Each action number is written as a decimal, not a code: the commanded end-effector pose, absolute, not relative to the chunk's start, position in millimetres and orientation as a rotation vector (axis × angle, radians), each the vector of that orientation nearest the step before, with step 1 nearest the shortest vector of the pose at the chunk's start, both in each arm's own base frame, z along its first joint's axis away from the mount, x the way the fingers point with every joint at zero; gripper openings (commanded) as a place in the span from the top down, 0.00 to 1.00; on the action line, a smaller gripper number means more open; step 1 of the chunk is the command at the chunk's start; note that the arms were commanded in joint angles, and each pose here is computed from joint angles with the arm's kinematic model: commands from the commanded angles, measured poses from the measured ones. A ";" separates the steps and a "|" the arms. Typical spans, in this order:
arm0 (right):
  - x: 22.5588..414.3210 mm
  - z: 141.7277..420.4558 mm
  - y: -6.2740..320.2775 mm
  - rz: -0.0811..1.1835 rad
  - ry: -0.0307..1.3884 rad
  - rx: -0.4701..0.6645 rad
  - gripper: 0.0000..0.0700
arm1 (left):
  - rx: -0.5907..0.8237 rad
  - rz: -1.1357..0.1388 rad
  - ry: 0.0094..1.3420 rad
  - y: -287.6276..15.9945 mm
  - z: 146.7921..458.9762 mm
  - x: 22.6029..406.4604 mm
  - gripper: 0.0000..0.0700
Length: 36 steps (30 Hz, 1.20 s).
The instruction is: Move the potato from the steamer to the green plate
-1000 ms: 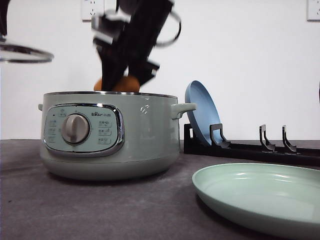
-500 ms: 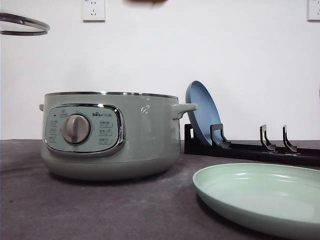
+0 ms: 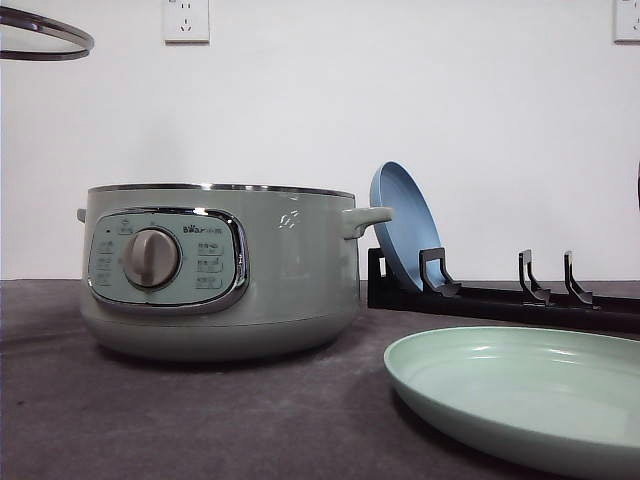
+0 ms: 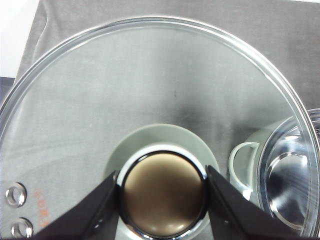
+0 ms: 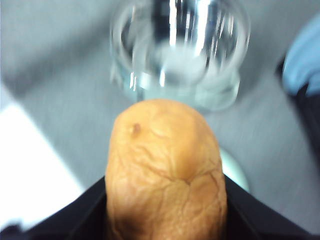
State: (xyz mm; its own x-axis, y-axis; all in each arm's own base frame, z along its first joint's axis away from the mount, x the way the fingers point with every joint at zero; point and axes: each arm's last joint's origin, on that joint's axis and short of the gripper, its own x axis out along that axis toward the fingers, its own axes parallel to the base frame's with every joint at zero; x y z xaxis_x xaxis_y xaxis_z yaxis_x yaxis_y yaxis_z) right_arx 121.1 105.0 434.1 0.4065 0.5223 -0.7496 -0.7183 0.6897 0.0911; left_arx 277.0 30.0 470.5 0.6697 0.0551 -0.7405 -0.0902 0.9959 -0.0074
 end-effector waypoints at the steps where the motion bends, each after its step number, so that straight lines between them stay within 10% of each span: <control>1: 116.5 416.4 103.2 0.773 0.870 -0.213 0.80 | -0.043 0.084 0.759 29.6 482.8 272.5 1.00; 22: 134.8 229.8 111.0 0.572 0.958 -0.021 0.80 | -0.042 0.055 0.774 19.8 481.5 272.8 1.00; 36: 162.2 182.8 121.3 0.526 1.023 -0.051 0.80 | -0.027 0.019 0.775 9.7 481.1 273.6 1.00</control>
State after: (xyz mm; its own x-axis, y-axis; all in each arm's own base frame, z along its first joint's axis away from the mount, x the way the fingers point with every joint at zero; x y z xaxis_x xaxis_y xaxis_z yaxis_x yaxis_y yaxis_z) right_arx 160.6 119.0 185.0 0.4118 0.3946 -0.8214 -0.4275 0.8797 0.2083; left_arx 277.6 10.2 469.7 0.6629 0.0047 -0.7487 -0.0240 0.9996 -0.0150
